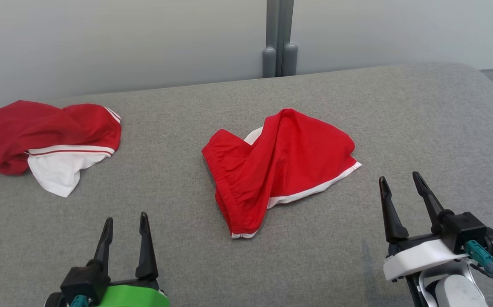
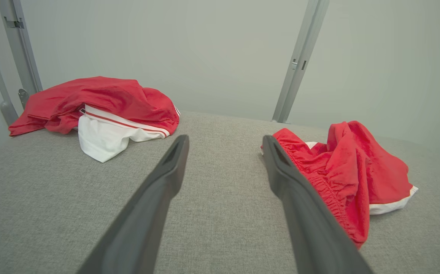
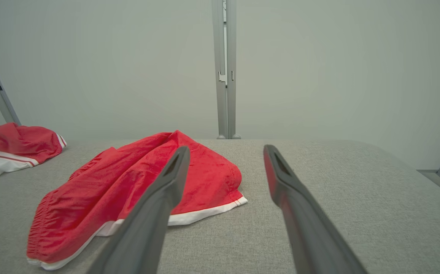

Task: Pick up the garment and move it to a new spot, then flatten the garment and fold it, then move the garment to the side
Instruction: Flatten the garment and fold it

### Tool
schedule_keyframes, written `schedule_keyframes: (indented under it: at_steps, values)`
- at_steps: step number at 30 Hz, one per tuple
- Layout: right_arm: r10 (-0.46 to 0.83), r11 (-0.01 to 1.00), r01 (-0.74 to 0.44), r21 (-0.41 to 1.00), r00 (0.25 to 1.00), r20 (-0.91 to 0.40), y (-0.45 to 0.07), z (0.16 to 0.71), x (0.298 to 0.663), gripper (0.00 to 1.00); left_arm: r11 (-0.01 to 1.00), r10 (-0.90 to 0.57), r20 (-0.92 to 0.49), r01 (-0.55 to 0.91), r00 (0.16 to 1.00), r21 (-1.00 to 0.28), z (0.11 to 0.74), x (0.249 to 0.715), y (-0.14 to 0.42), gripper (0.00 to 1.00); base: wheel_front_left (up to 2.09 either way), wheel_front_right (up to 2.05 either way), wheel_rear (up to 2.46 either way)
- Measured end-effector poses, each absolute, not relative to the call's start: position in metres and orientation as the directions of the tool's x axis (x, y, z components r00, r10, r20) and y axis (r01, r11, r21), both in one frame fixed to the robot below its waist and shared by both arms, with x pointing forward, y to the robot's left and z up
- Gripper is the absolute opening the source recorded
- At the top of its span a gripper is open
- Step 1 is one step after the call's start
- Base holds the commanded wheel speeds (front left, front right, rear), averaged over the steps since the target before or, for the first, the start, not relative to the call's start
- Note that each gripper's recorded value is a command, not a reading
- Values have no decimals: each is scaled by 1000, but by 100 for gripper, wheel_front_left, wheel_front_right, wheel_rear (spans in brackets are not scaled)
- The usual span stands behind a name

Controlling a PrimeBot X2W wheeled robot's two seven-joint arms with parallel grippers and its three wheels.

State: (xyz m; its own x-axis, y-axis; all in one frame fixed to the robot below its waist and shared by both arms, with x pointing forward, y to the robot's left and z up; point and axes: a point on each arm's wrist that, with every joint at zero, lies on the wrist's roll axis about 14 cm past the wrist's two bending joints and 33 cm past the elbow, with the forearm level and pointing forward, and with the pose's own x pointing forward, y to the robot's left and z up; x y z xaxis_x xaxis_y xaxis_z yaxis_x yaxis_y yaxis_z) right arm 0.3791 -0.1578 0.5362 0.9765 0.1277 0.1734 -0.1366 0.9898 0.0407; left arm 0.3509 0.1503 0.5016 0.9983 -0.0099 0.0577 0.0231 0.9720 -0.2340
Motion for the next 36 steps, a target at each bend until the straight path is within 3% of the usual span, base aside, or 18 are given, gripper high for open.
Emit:
schedule_keyframes:
  at_steps: [14,25,36]
  values:
    - [145,987,-156,47,973,181,-151,539,381,100,972,-22,41,31,999,-233,496,347,149,100,0,0,0]
    - [122,990,-132,51,979,166,-159,534,378,100,940,-273,-88,246,958,-237,455,343,87,100,0,0,0]
    - [70,995,-79,53,987,143,-177,526,370,100,864,-503,-265,471,823,-178,407,340,30,100,0,0,0]
